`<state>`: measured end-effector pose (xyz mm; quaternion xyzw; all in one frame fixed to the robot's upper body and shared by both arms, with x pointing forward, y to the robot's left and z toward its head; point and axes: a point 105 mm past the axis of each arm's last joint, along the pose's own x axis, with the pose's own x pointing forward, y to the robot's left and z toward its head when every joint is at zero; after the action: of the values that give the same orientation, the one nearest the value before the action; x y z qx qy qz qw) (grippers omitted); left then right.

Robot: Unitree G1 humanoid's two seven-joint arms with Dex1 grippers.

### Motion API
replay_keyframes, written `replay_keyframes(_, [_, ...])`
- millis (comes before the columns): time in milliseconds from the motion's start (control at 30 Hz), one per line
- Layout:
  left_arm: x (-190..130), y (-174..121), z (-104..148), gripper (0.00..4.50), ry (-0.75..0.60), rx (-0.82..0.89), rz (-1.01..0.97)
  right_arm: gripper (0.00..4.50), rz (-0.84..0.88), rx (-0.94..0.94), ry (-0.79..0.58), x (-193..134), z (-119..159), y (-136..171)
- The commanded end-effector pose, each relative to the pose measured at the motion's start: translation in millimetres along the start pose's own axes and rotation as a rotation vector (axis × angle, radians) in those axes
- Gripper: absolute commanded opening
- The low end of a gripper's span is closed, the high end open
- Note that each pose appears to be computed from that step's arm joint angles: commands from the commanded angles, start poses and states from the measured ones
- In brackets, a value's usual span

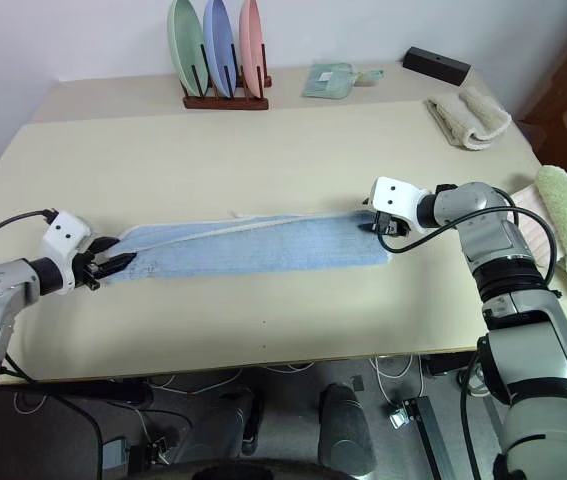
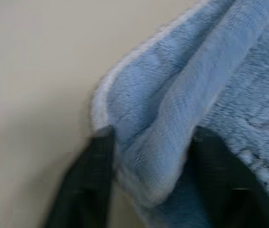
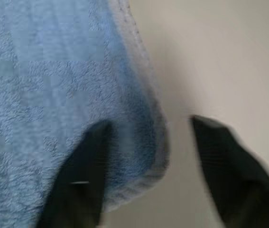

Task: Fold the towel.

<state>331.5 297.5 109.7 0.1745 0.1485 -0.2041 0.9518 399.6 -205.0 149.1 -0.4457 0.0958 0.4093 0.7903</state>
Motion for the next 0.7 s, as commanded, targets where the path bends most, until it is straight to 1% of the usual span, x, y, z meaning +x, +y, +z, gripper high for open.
replay_keyframes(33, [-6.4, 29.4, 24.7, 3.76, -0.136, -0.102, 0.168, 3.74, -0.163, -0.04, -0.011, -18.0, 9.0, -33.0])
replay_keyframes(133, [-8.0, 51.9, 25.6, 3.76, -0.181, -0.235, 0.339, 3.74, -0.226, -0.026, -0.011, -23.5, 6.2, -38.0])
replay_keyframes(167, [-8.2, 55.1, 23.9, 3.76, -0.19, -0.279, 0.372, 3.74, -0.242, -0.019, -0.014, -26.2, 5.2, -38.1])
replay_keyframes(233, [-9.1, 47.7, 24.1, 3.76, -0.216, -0.313, 0.352, 3.74, -0.264, -0.002, -0.018, -34.0, 2.0, -35.9])
replay_keyframes(300, [-13.2, 33.4, 26.6, 3.76, -0.236, -0.284, 0.296, 3.74, -0.28, 0.103, -0.051, -50.2, -2.1, -30.9])
replay_keyframes(400, [-20.1, 23.1, 35.4, 3.79, -0.273, -0.264, 0.263, 4.48, -0.29, 0.28, -0.112, -69.8, -3.1, -20.6])
replay_keyframes(433, [-21.6, 19.4, 39.0, 3.79, -0.284, -0.251, 0.25, 4.48, -0.288, 0.329, -0.129, -74.5, -2.4, -17.0])
replay_keyframes(467, [-21.5, 6.7, 46.8, 3.79, -0.292, -0.194, 0.201, 4.48, -0.28, 0.418, -0.157, -82.1, -2.2, -8.1])
replay_keyframes(533, [-16.8, -33.0, 67.8, 3.79, -0.333, -0.112, 0.049, 4.48, -0.246, 0.618, -0.233, -94.3, 2.3, 18.7])
replay_keyframes(567, [-15.9, -46.0, 74.0, 3.79, -0.348, -0.098, 0.001, 4.48, -0.233, 0.677, -0.249, -97.9, 5.0, 28.4])
replay_keyframes(633, [-9.0, -82.1, 88.9, 3.79, -0.381, -0.092, -0.124, 4.48, -0.185, 0.78, -0.269, -102.0, 9.5, 55.3])
replay_keyframes(700, [-2.0, -126.7, 99.3, 3.79, -0.399, -0.038, -0.278, 4.48, -0.142, 0.919, -0.284, -103.1, 11.5, 83.5])
